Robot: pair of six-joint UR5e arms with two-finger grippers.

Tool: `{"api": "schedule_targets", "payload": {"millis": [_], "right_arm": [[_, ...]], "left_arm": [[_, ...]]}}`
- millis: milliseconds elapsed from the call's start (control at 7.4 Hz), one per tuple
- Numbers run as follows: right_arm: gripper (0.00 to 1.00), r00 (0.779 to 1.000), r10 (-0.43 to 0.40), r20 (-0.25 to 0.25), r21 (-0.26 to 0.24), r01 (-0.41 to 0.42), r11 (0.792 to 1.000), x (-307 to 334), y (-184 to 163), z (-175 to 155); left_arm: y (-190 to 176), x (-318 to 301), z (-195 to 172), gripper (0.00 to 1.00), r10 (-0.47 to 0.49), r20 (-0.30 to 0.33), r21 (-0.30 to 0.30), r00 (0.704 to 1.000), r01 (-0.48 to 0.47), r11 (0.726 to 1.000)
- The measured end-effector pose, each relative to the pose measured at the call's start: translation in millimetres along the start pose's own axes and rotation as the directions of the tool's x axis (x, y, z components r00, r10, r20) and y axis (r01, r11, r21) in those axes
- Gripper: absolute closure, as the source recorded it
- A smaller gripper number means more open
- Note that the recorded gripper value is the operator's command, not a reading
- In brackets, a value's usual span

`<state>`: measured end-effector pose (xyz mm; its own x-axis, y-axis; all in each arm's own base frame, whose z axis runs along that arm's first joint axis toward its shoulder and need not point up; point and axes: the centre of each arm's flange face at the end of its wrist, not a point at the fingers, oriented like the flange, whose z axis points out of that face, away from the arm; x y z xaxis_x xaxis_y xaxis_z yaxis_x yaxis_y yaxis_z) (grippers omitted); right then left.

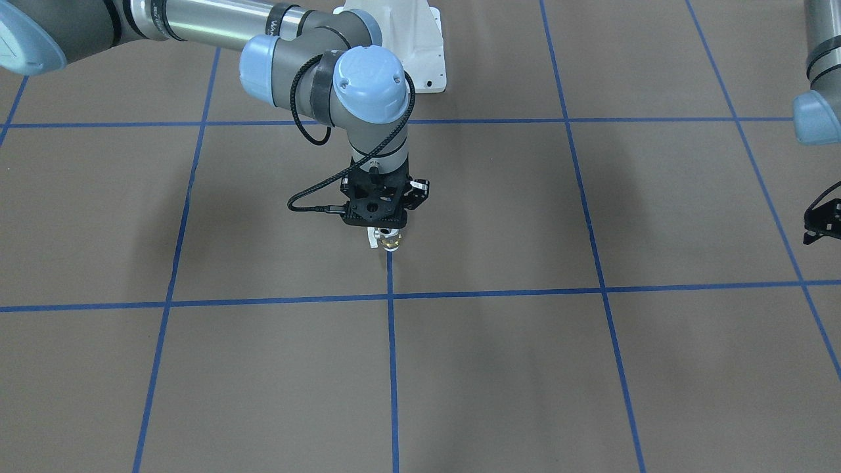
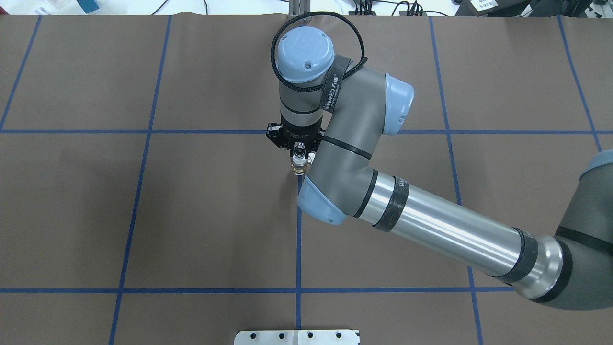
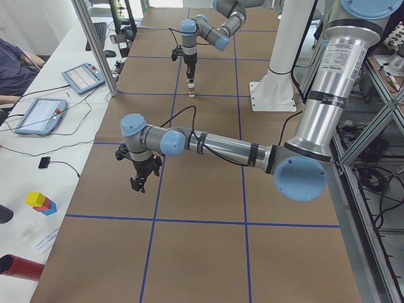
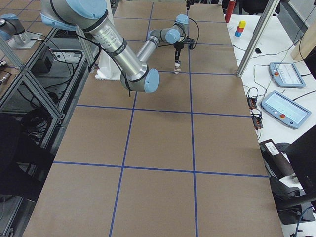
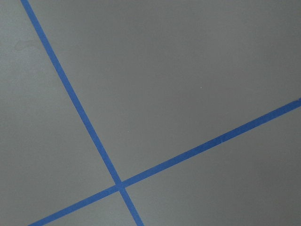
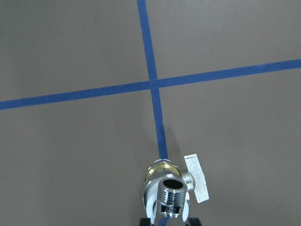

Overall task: Assemble PPR valve and pipe with both arms
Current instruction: 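Open the right gripper and raise it away from the assembly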

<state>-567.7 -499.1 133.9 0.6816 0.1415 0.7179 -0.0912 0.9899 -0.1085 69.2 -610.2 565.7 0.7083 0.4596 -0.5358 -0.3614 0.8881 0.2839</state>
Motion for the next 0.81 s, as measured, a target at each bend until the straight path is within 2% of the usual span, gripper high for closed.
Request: {"api": "schedule_targets", "payload": {"millis": [135, 541, 811], "right_arm": [[0.03, 1.0, -0.001, 0.0, -0.001, 0.001, 1.0, -0.3, 0.9, 0.6], [0.01, 1.0, -0.007, 0.014, 0.003, 0.007, 1.0, -3.5, 1.8, -7.4], [0.01, 0.998, 0.0, 0.055, 0.016, -0.001, 1.0, 6.3, -14.7, -45.0]], "left_arm": [[0.1, -0.2, 0.2, 0.0, 0.0, 0.0, 0.0, 1.0, 0.0, 1.0], [-0.1, -0.2, 0.3, 0.0, 0.0, 0.0, -0.001, 1.0, 0.0, 1.0], [0.4, -0.4, 0.4, 0.0, 0.001, 0.002, -0.001, 1.0, -0.001, 1.0]]}}
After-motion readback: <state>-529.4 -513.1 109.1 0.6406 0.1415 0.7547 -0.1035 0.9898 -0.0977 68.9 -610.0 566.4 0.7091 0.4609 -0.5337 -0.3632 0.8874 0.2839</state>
